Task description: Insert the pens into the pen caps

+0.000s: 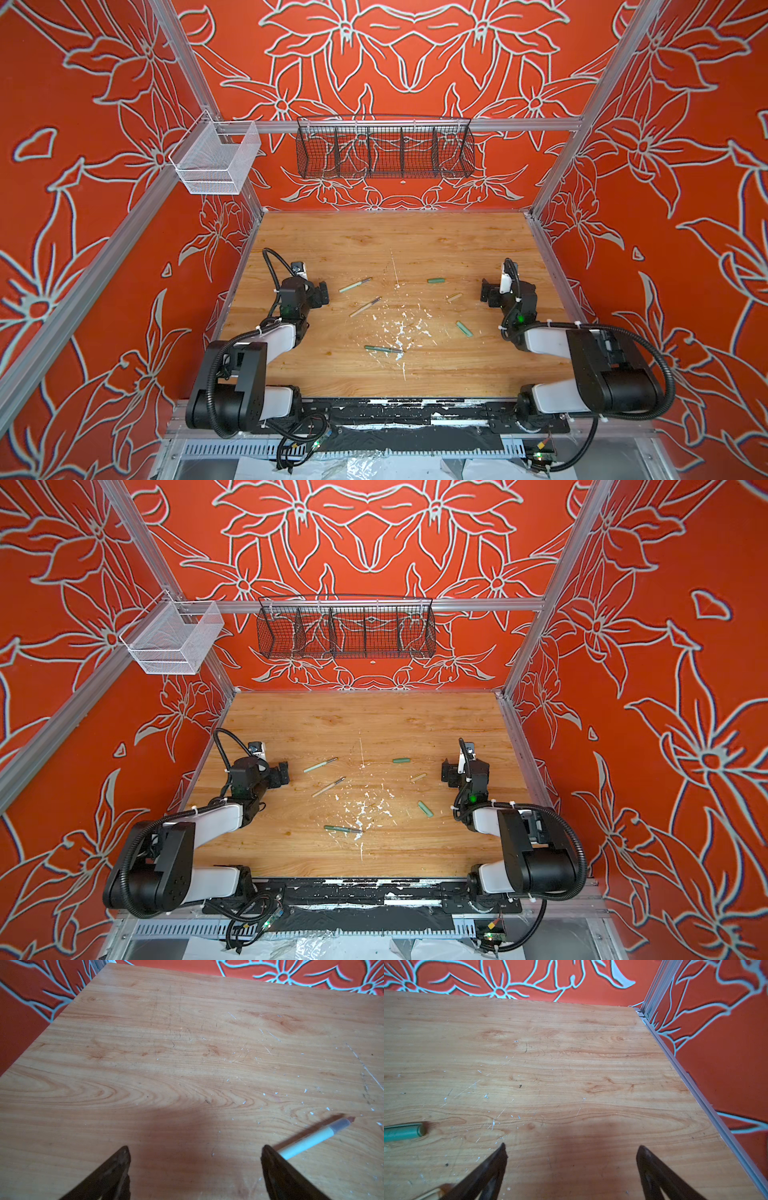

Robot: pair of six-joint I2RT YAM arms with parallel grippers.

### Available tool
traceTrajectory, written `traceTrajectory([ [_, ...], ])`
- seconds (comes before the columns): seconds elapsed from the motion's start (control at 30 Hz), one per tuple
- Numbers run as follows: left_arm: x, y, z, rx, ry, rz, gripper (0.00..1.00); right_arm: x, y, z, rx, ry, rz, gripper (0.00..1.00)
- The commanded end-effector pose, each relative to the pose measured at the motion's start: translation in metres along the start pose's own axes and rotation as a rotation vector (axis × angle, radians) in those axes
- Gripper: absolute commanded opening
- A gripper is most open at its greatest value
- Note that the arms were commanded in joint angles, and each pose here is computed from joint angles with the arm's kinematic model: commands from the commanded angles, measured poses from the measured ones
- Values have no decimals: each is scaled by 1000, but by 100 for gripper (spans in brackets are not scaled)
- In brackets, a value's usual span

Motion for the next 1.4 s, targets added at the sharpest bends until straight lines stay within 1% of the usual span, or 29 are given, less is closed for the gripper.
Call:
traceTrajectory([
  [0.0,-4,-1,2,8,-6,8,97,-5,1,2,-10,-5,0,97],
  [0.43,-5,0,1,5,-15,6,97,-5,0,2,-9,-9,-1,97],
  [0.47,-8,0,0,-8,-1,4,97,-7,1,1,-10,-23,-1,97],
  [0.5,-15,2,-2,-27,26,-3,97,-12,1,0,-3,-31,-1,97],
  [0.57,-32,7,-8,-77,45,-22,97,-34,1,-4,46,28,3,96],
  [0.63,-44,5,-14,-55,48,-14,97,-57,1,-10,65,37,24,96],
  [0.67,-50,5,-18,-50,52,-32,97,-70,3,-14,51,31,65,95],
  [0.73,-65,4,-29,-24,57,-101,97,-92,13,-23,-42,61,136,92],
  [0.8,-78,3,-44,6,45,-189,97,-113,22,-34,-97,116,219,89],
  [0.83,-83,2,-52,32,36,-234,97,-117,26,-39,-126,171,251,89],
  [0.9,-91,-2,-69,102,33,-295,97,-126,36,-50,-176,267,286,86],
  [0.93,-94,-5,-78,144,40,-313,98,-124,42,-56,-196,343,288,85],
  [1.0,-98,-12,-97,193,48,-312,97,-123,55,-69,-238,439,255,84],
  [1.07,-97,-19,-115,215,70,-265,97,-115,69,-85,-237,508,179,83],
  [1.13,-95,-25,-129,188,76,-231,97,-106,80,-98,-248,540,123,83],
  [1.23,-94,-31,-143,258,65,-200,97,-89,88,-110,-287,602,109,83],
  [1.3,-90,-27,-150,225,77,-219,97,-78,87,-114,-280,638,101,83],
  [1.37,-85,-25,-156,202,79,-233,97,-67,82,-117,-242,676,74,83],
])
Point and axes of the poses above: each gripper's point midway between its finger pads, its own z axis out along the fingers, its own y axis along the line the jaws close on, x = y × z, the point moved 10 cm from there along -z, back along the fingers, and after that the axes turned 8 degrees about z, right-handed, at the moved point
